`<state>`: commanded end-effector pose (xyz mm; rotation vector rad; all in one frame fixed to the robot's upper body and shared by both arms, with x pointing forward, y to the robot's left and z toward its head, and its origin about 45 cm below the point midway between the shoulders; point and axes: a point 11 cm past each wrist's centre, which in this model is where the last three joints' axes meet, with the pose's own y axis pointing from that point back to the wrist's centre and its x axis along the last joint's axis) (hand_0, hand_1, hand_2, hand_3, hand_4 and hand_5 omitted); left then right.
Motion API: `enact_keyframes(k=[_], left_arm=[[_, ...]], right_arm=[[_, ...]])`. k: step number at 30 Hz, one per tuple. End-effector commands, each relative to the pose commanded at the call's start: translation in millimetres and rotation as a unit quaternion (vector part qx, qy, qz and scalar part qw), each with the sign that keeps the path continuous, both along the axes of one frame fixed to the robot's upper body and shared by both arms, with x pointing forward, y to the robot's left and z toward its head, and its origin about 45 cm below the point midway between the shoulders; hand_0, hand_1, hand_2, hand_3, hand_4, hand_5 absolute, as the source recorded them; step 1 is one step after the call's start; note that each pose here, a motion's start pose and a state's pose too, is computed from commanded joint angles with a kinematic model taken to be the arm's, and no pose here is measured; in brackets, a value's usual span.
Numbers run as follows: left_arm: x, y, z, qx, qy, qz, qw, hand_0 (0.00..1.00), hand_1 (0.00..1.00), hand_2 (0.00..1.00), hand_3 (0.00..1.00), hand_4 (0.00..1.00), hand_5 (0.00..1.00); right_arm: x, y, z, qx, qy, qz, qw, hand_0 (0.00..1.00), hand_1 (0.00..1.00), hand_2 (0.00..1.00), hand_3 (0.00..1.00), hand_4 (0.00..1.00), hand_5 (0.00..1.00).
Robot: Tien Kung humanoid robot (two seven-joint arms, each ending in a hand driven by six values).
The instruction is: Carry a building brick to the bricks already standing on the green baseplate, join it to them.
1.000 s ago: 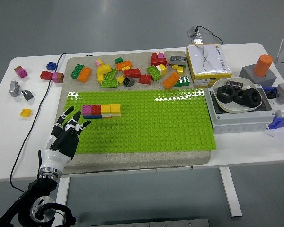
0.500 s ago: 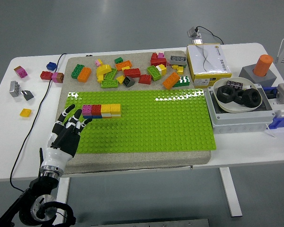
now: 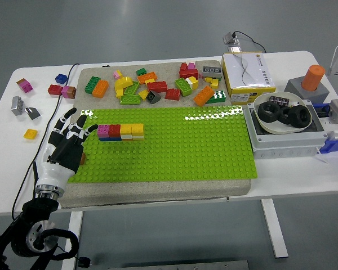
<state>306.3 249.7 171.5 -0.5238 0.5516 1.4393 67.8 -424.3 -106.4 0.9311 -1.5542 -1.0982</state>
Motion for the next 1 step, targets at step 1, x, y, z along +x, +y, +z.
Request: enact_keyframes(k=[1], left_arm=[[0.3, 2.8, 0.6, 0.004, -0.001, 0.005, 1.000, 0.467, 0.084, 0.092, 0.504, 0.913, 0.050]], right_arm=[[0.2, 2.4, -0.8, 0.003, 0.001, 0.004, 1.000, 0.589, 0.585, 0.640, 0.659, 0.629, 0.815]])
